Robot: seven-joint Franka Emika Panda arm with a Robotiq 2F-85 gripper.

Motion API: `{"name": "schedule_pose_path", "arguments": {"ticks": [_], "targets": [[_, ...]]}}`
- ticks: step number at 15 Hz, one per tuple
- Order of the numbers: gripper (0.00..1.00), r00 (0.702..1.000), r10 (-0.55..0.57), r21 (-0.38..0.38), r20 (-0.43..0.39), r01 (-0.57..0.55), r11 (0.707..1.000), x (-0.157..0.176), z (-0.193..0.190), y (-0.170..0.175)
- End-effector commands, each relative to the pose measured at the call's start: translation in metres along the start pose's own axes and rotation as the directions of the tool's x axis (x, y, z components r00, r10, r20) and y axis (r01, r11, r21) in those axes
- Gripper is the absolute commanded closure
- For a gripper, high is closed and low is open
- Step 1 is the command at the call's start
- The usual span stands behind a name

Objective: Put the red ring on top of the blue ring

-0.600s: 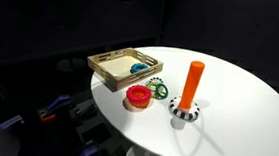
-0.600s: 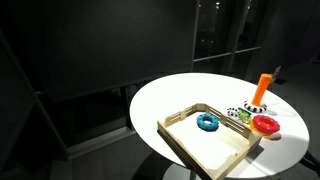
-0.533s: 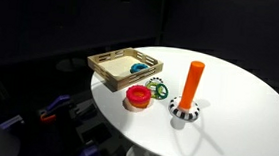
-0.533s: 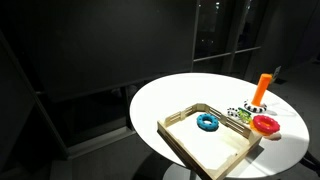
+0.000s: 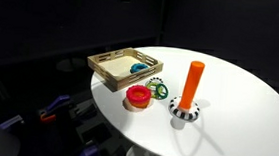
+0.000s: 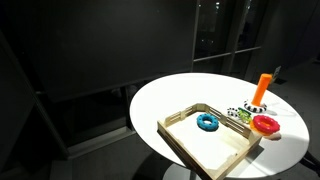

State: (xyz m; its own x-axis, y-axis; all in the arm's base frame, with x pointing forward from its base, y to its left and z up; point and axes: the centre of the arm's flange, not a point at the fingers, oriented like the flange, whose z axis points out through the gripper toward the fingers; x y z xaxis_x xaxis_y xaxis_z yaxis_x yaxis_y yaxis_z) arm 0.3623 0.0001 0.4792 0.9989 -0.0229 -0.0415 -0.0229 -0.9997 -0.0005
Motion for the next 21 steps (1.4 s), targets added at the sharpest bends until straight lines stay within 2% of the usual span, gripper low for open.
{"name": "schedule_pose_path", "arguments": {"ticks": [1,6,13,17,21], "targets": [[0.00,1.000,0.000,0.000,0.000,0.000,1.000,0.000,0.000,0.000],[0.00,1.000,0.000,0.000,0.000,0.000,1.000,0.000,0.000,0.000],[0.00,0.997,0.061,-0.011,-0.043,-0.062,0.998,0.026,-0.003,0.004],[0.00,0.992,0.105,-0.009,-0.073,-0.106,0.994,0.040,0.010,0.010],[0.00,0.981,0.182,-0.014,-0.063,-0.183,0.983,0.054,0.030,0.029]]}}
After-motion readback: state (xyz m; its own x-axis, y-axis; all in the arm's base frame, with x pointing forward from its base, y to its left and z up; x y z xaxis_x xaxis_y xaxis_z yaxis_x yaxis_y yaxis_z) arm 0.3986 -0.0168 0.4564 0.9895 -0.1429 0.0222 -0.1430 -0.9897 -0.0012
